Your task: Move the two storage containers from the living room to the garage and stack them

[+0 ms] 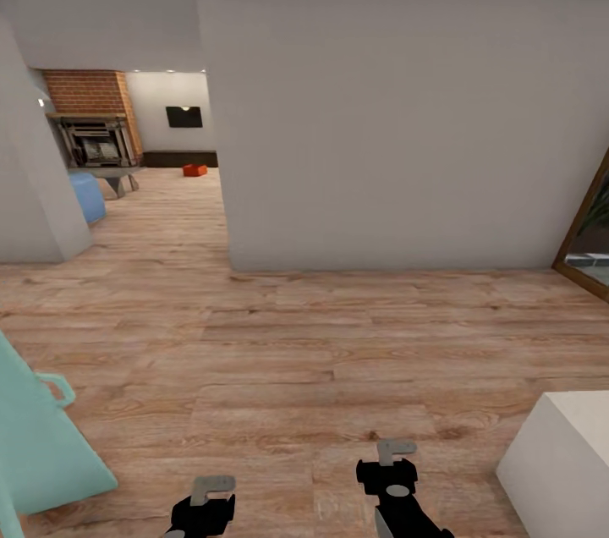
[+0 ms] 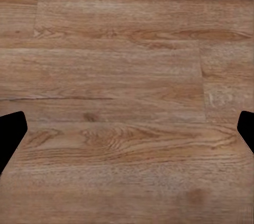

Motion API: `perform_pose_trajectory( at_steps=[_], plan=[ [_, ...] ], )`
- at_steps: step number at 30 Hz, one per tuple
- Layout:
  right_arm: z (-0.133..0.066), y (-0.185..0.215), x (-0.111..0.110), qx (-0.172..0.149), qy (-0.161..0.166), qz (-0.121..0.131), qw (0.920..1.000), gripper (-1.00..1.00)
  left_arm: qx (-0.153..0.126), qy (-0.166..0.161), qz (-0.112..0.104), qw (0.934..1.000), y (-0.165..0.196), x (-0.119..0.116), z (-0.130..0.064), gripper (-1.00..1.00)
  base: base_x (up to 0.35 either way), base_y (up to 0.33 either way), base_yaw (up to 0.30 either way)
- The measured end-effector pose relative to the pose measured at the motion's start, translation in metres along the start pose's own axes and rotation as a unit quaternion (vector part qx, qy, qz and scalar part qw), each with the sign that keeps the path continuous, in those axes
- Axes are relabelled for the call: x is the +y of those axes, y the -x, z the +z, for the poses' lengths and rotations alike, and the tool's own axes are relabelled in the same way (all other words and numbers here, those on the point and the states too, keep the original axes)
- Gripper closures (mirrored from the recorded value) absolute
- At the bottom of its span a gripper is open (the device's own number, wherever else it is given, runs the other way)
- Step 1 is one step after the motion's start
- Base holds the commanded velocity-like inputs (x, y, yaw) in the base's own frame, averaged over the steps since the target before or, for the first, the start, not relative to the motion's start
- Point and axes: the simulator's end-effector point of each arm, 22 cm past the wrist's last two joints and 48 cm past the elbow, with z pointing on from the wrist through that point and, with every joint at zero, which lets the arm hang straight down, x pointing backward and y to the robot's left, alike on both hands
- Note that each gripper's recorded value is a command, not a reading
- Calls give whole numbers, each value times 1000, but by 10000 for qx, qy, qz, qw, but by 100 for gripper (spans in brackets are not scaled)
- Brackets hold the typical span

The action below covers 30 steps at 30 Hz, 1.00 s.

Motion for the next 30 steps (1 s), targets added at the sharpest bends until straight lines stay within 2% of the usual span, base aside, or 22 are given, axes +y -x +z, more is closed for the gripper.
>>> perform_pose_trajectory(
  at_steps=[13,15,18,21,22,27,30],
  plan=[
    [-1,1,1,0,-15,37,10000,-100,12,4,-1,10000,1,4,0,-100,335,0,0],
    [-1,3,-4,-21,-137,46,9999,-100,2,-23,-11,10000,2,3,0,-100,335,0,0],
    [-4,6,-21,-38,-636,83,9979,-100,-63,-166,-5,9998,12,-3,1,-100,317,0,0],
    [-6,4,-25,-18,-785,91,9969,-100,-144,-294,13,9995,27,-8,1,-100,253,0,0],
    [-6,4,-25,-15,-799,91,9968,-100,-171,-287,22,9994,30,-4,1,-100,207,0,0],
    [-7,6,-19,-27,-785,100,9969,-100,-303,-109,147,9994,45,49,2,-100,175,0,0],
    [-7,7,-20,-46,-784,93,9969,-100,-349,-156,169,9991,49,56,1,-100,153,0,0]
  ],
)
